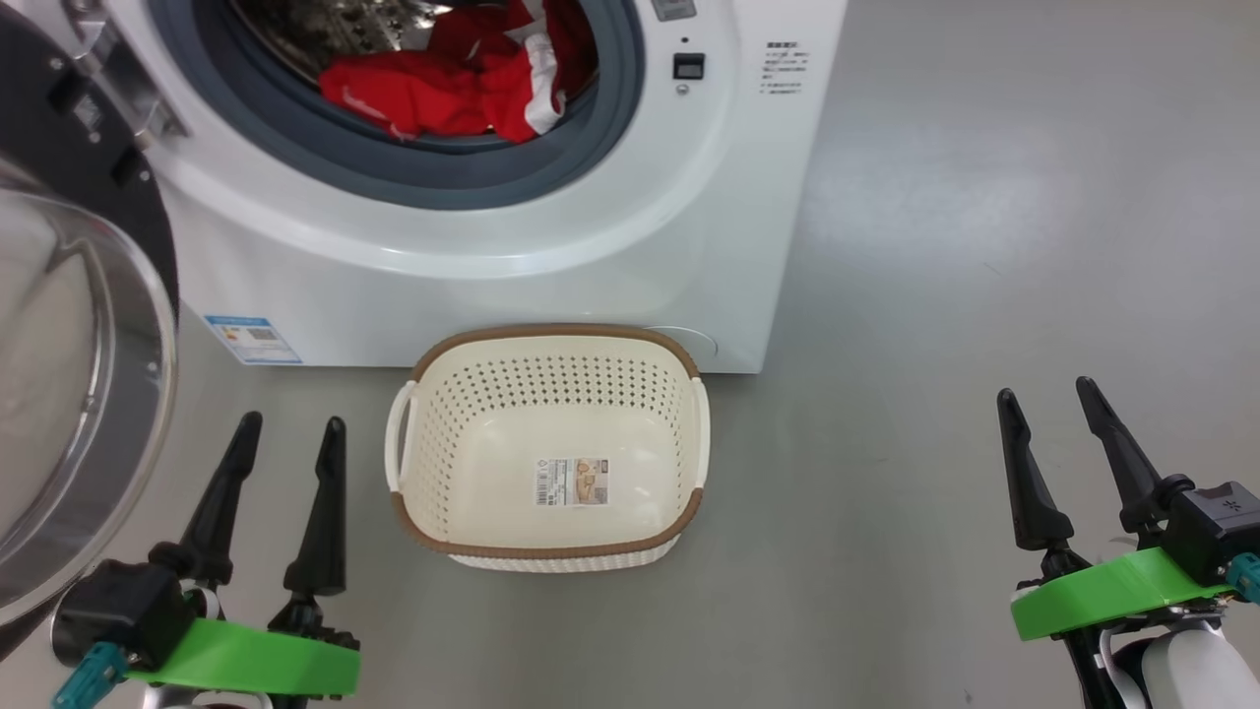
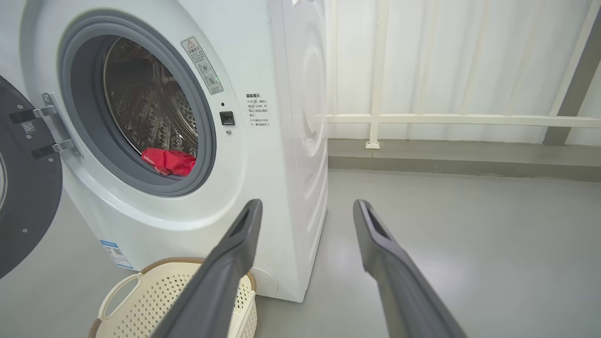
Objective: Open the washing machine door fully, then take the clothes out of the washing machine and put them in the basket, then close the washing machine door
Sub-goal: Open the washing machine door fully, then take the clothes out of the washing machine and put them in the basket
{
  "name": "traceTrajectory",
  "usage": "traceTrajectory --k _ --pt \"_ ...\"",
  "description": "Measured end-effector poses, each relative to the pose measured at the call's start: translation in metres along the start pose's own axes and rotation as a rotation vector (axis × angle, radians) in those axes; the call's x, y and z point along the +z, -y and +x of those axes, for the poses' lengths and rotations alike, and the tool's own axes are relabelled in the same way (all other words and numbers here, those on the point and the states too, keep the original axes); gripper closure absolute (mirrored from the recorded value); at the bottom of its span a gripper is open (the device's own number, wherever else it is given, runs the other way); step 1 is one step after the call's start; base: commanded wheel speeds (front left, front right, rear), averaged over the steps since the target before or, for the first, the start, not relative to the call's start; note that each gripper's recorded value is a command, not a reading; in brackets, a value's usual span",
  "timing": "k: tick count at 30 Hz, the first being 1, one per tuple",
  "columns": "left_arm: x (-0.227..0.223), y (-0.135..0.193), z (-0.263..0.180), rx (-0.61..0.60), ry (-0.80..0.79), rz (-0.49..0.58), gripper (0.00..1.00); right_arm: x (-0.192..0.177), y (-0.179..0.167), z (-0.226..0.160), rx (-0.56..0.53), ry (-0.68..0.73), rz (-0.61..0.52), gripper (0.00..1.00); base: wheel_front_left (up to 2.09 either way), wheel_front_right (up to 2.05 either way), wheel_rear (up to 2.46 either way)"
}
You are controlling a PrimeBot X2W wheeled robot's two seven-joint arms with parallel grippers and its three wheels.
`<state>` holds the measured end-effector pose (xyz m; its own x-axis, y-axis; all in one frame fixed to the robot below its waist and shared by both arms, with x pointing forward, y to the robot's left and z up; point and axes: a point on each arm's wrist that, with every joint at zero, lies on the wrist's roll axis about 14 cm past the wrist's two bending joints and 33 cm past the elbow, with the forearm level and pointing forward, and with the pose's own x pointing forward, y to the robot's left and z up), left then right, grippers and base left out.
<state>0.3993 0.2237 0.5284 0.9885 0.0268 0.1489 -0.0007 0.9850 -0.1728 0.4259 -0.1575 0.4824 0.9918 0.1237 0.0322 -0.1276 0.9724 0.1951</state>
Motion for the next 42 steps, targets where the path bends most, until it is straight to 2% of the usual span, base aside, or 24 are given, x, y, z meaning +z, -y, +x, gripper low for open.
traceTrajectory --k 7,13,42 --pt "-0.005 0.018 0.0 -0.051 -0.011 -0.023 0.0 0.0 0.022 -0.019 -0.069 -0.008 -0.008 0.0 0.0 0.0 0.0" --pt "-0.004 0.024 0.0 -0.066 -0.008 -0.04 0.0 0.004 0.027 -0.026 -0.086 0.001 -0.011 0.0 0.0 0.0 0.0" --pt "-0.012 0.021 -0.007 -0.069 -0.038 -0.065 0.0 0.005 0.031 -0.028 -0.101 0.007 -0.008 0.0 0.06 -0.07 0.01"
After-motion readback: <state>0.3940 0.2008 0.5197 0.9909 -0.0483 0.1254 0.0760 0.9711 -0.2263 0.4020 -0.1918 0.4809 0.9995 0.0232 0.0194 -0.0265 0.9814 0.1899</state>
